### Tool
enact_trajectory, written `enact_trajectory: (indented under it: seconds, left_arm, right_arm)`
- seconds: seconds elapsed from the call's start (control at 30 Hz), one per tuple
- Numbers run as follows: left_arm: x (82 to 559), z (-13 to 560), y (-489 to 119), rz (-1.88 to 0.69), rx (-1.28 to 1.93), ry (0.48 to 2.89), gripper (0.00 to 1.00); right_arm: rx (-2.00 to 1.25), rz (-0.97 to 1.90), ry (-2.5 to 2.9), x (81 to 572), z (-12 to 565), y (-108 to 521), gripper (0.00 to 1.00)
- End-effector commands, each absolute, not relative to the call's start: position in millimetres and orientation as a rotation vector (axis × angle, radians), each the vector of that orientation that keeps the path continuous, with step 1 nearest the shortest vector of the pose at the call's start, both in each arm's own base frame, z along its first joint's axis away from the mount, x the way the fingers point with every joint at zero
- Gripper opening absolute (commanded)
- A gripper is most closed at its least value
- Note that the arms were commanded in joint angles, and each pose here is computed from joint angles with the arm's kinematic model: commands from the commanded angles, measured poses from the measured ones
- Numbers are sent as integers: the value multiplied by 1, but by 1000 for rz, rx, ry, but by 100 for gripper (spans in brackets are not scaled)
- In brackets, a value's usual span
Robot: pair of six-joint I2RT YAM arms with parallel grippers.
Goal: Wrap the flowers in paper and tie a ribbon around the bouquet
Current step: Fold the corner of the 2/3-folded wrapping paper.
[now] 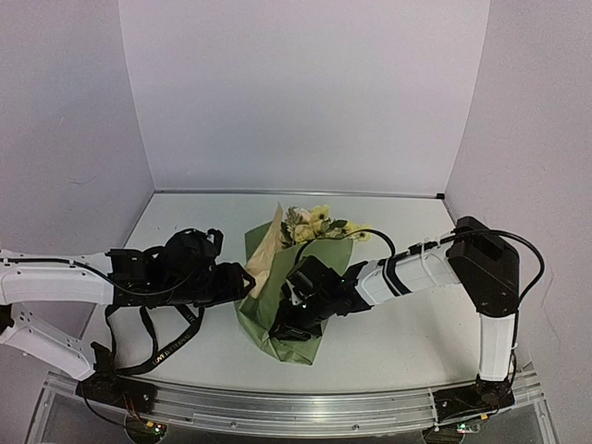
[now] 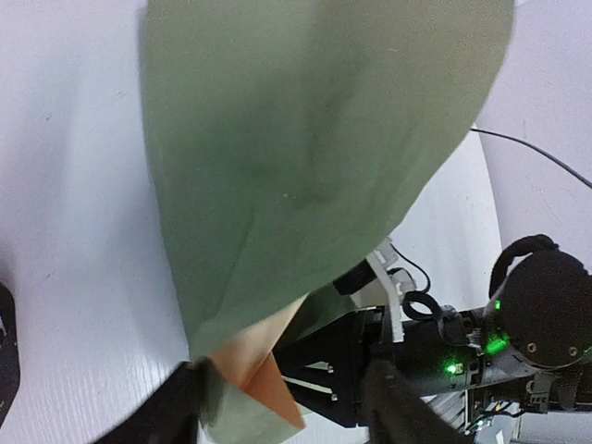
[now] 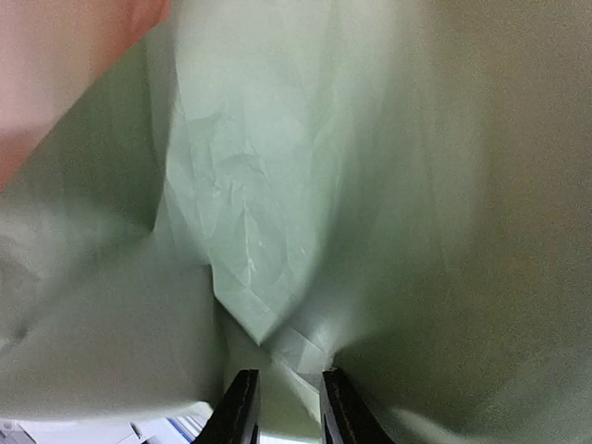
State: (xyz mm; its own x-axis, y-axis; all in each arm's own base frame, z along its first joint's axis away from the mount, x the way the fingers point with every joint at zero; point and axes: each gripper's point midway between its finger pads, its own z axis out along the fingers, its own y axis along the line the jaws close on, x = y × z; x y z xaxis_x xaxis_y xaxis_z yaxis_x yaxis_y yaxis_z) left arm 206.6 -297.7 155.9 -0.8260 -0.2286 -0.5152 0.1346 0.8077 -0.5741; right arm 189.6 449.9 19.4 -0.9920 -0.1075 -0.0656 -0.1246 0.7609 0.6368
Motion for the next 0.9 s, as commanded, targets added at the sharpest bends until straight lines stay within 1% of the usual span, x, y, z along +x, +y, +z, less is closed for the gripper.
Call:
enact_trajectory:
  seconds: [0.0, 0.07, 0.17, 0.3, 0.37, 0.43, 0.57, 0.67, 0.73, 0.8, 0.87]
  left_arm:
    - [190, 126, -268, -747, -215, 2493, 79]
    - [181, 115, -262, -709, -231, 2522, 85]
    - [172, 103, -257, -667, -279, 2552, 89]
    - [165, 81, -254, -671, -410, 2575, 90]
    - [164, 73, -255, -724, -481, 2563, 86]
    - [165, 69, -257, -749, -537, 2558, 78]
    - [165, 63, -255, -758, -601, 2551, 58]
    - [163, 60, -250, -792, -646, 2533, 38]
    - [160, 55, -244, -802, -662, 2527, 23]
    - [160, 54, -238, -814, -668, 2509, 13]
    - [162, 59, -236, -841, -648, 2477, 7]
  right_arm:
    - [-171, 901, 2989, 184, -9, 429, 26]
    - [-170, 905, 2987, 185, -9, 430, 26]
    - [-168, 909, 2987, 185, -8, 431, 26]
    - [-166, 914, 2989, 186, -9, 433, 26]
    - [-164, 912, 2991, 186, -10, 433, 26]
    - [-160, 915, 2995, 185, -10, 434, 26]
    - [-161, 915, 2999, 185, -11, 434, 26]
    - [-165, 905, 2995, 184, -11, 432, 26]
    - [-168, 896, 2994, 184, -13, 430, 27]
    - [-169, 889, 2996, 184, -14, 429, 27]
    - [-170, 880, 2999, 183, -15, 427, 27]
